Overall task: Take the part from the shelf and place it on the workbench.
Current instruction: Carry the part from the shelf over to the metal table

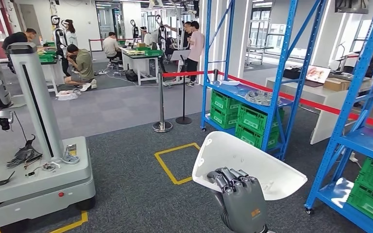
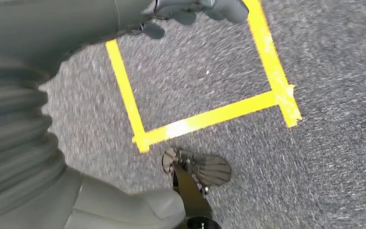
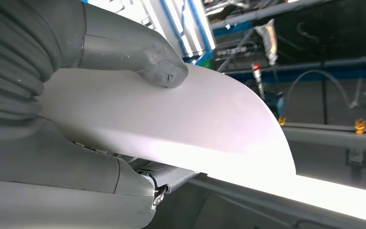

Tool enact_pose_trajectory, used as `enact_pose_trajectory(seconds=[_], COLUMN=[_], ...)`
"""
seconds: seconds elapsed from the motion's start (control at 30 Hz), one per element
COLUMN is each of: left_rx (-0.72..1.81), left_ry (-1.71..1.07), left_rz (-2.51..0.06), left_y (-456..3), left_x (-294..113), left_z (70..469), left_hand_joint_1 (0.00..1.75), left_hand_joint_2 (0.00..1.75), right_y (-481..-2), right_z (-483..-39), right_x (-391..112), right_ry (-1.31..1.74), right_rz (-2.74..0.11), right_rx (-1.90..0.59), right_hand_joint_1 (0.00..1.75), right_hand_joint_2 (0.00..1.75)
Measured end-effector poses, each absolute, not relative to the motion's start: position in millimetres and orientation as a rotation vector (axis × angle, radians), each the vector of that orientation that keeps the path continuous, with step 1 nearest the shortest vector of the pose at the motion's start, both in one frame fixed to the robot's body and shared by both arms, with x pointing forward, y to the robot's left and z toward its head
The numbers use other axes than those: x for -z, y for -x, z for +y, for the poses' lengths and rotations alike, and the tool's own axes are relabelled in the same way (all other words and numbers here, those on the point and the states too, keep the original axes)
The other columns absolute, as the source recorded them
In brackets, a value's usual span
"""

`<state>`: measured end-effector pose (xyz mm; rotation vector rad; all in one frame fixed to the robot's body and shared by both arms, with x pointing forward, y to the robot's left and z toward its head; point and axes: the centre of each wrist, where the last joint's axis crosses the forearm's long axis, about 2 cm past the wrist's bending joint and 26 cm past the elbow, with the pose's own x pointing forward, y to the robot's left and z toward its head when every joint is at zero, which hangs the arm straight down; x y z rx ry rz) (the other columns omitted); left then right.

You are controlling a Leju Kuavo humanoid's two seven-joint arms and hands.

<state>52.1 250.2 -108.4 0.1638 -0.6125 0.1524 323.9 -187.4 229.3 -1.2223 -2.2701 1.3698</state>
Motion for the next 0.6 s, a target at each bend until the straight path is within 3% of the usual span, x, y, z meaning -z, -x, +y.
enact_pose_trajectory(seconds=[0.6], left_rx=[-0.149], left_ry=[-0.162], left_rz=[-0.605], left_y=[-50.5], left_x=[108.6], left_z=[249.9], left_hand_joint_1=[0.0], left_hand_joint_2=[1.75], right_y=[-324.5], right_z=[-186.6], right_x=[-232.6], right_ry=[1.23], right_rz=[-2.281], right_rx=[-1.368], right_hand_joint_1=[1.75], right_hand_joint_2=[1.75])
